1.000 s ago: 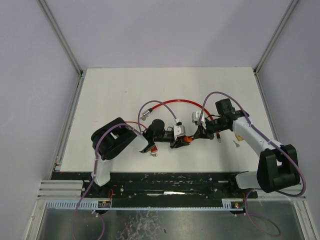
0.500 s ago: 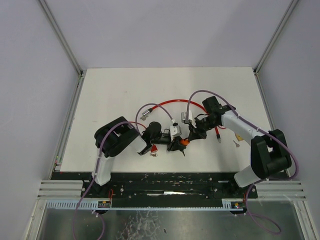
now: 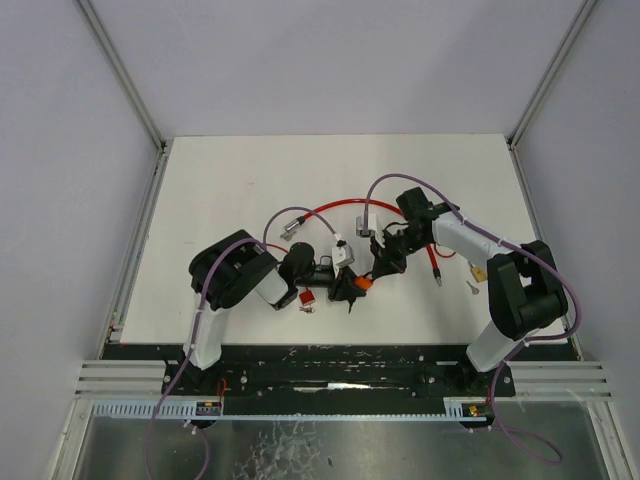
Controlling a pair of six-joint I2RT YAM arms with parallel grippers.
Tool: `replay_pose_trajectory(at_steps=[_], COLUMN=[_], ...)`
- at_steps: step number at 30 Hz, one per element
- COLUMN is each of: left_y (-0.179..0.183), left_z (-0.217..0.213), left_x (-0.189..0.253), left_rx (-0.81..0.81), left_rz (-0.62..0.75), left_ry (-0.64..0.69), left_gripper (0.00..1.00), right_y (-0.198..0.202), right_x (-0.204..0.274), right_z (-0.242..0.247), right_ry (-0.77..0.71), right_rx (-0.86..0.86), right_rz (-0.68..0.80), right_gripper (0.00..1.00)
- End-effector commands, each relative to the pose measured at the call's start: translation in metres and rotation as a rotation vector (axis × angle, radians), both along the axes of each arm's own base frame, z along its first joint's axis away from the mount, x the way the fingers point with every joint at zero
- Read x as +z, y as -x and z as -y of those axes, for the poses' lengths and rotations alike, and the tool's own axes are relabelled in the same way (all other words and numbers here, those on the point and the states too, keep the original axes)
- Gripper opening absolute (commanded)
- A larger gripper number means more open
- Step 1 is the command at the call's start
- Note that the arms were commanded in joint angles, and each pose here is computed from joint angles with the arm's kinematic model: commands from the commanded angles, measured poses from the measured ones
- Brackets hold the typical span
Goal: Lock with the key
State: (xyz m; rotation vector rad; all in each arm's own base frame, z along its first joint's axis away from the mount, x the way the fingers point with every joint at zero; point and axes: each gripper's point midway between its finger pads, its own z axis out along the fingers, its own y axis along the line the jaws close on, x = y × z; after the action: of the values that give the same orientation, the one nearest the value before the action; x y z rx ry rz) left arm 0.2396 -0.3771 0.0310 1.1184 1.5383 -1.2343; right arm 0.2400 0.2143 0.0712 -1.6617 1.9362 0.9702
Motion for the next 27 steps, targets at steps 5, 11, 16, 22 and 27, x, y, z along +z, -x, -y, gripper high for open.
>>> replay_pose_trajectory(at_steps=[5, 11, 16, 22, 27], left_y=[-0.023, -0.015, -0.016, -0.019, -0.011], left_z=[0.020, 0.021, 0.016, 0.007, 0.007], left_x=[0.108, 0.109, 0.112, 0.116, 0.118], left_rx=[0.015, -0.024, -0.025, 0.000, -0.032], left_rz=[0.326, 0.304, 0.306, 0.320, 0.352], left_ry=[0.327, 0.333, 0.334, 0.333, 0.333], left_gripper=[0.00, 0.00, 0.00, 0.00, 0.00], right_y=[0.058, 0.072, 0.084, 0.093, 0.084], right_x=[-0.028, -0.026, -0.023, -0.034, -0.033], right_z=[-0.026, -0.037, -0.050, -0.060, -0.062], right_ry=[0.016, 0.001, -0.009, 0.053, 0.058], right_rx=[0.051, 0.074, 0.101, 0.115, 0.152], right_rz=[-0.270, -0.304, -0.312, -0.308, -0.320], right_gripper=[0.00, 0.00, 0.00, 0.00, 0.00])
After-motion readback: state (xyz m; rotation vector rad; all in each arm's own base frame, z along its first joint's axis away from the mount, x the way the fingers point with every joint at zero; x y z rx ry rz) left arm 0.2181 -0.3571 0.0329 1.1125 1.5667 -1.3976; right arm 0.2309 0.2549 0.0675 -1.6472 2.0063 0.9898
